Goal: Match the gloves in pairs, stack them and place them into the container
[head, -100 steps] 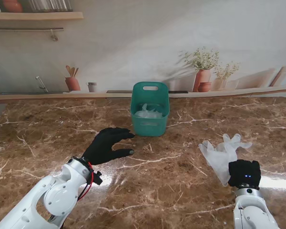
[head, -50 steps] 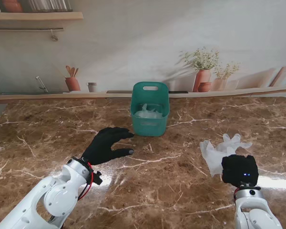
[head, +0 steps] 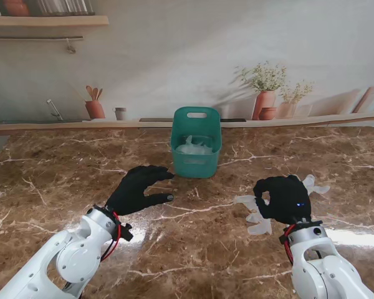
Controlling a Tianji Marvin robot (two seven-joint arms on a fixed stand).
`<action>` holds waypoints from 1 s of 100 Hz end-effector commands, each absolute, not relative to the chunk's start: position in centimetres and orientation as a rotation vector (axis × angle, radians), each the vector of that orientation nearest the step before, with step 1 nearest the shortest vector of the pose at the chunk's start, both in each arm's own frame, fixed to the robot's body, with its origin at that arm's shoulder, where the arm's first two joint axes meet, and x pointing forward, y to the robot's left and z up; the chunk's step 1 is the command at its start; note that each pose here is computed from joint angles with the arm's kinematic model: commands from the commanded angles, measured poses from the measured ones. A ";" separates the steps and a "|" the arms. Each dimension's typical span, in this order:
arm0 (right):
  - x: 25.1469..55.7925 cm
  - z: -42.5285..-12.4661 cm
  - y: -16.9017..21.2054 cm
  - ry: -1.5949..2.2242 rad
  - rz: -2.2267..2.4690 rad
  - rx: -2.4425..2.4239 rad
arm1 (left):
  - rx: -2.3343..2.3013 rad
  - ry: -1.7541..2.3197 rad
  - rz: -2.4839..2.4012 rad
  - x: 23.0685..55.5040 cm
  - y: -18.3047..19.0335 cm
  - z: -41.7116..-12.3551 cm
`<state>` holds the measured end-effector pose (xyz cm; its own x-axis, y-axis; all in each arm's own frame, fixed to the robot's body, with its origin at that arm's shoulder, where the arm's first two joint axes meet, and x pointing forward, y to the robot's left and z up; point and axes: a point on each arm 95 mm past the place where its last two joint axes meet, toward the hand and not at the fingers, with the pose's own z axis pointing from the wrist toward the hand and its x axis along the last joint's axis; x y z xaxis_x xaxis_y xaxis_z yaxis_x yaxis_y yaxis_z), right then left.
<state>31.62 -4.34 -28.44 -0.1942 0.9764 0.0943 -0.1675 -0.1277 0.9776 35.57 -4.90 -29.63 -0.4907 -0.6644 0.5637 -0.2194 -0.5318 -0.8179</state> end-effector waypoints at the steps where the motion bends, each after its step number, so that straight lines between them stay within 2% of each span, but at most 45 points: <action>1: 32.2 -27.7 -3.0 1.152 1.563 1.079 | -1.395 1.319 -2.094 35.4 -4.7 -30.2; 34: 33.4 -26.9 0.3 1.196 1.708 1.104 | -1.377 1.389 -2.140 35.3 -4.6 -30.9; 100: 32.7 -26.4 4.4 1.221 1.885 1.111 | -1.283 1.309 -2.286 34.7 -10.5 -31.1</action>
